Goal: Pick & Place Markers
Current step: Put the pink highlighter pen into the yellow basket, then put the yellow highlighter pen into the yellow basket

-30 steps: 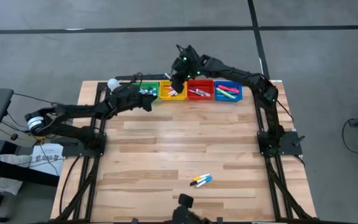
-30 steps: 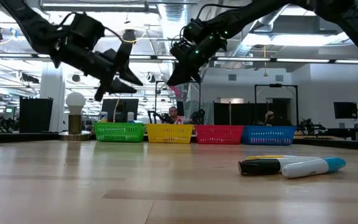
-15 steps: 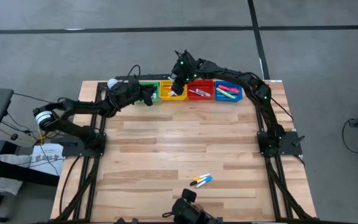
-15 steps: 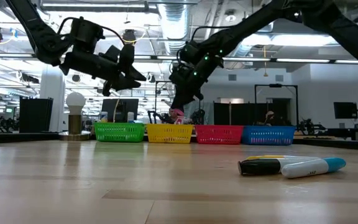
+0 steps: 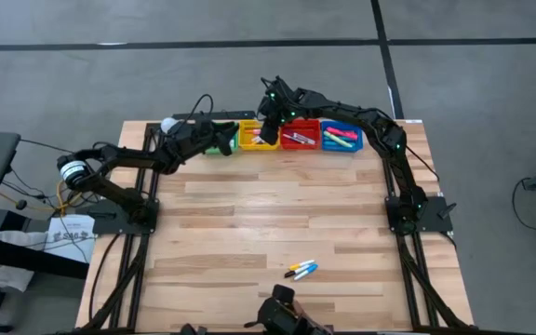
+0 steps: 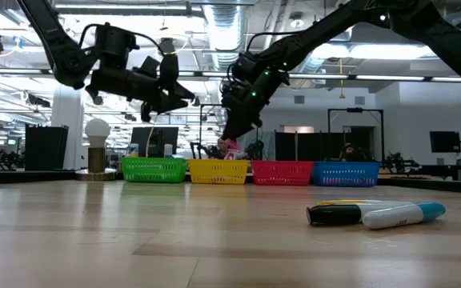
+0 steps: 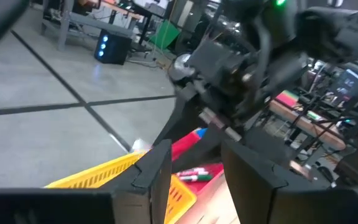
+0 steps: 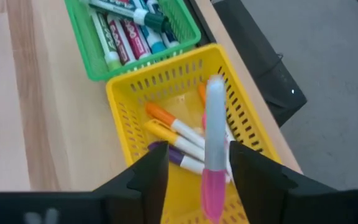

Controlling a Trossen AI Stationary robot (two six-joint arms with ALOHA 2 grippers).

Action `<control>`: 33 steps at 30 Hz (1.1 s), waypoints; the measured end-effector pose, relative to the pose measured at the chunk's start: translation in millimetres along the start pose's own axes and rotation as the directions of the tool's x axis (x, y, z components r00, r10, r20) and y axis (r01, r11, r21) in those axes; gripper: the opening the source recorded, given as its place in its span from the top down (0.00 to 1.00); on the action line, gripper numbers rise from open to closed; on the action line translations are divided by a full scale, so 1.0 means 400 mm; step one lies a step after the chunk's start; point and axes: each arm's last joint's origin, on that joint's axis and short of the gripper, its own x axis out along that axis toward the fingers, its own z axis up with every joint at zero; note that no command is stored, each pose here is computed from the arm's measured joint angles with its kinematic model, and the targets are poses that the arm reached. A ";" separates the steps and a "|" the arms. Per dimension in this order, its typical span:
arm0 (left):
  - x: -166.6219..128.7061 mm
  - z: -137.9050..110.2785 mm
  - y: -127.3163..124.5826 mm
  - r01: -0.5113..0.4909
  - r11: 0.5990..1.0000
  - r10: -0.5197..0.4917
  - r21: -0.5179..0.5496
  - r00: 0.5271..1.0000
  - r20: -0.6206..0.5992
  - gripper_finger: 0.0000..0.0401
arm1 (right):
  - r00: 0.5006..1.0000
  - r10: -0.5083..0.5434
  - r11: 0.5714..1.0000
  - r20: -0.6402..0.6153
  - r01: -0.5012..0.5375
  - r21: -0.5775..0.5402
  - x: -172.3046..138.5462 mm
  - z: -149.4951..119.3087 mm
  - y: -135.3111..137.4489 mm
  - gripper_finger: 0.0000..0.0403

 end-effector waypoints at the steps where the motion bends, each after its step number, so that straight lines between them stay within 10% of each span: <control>1: 0.003 0.004 -0.004 0.005 1.000 -0.005 0.001 1.000 0.005 0.65 | 1.000 0.002 1.000 -0.008 -0.002 0.004 0.000 -0.002 0.000 0.59; 11: 0.013 0.001 -0.060 0.086 0.996 -0.086 -0.026 0.996 -0.002 0.65 | 0.995 0.033 0.996 -0.094 -0.026 0.081 -0.018 -0.019 0.009 0.41; 16: 0.008 -0.027 -0.103 0.294 0.955 -0.298 -0.048 0.946 -0.131 0.65 | 0.953 0.173 0.978 -0.247 -0.137 0.158 -0.099 -0.038 0.066 0.42; 26: -0.045 -0.107 -0.283 0.506 0.785 -0.608 -0.356 0.741 -0.286 0.65 | 0.939 0.227 0.974 -0.257 -0.224 0.040 -0.294 0.009 0.294 0.50; 33: -0.152 -0.178 -0.450 0.457 0.827 -0.544 -0.329 0.797 -0.262 0.65 | 0.934 0.177 0.964 -0.309 -0.227 -0.135 -0.365 -0.042 0.515 0.56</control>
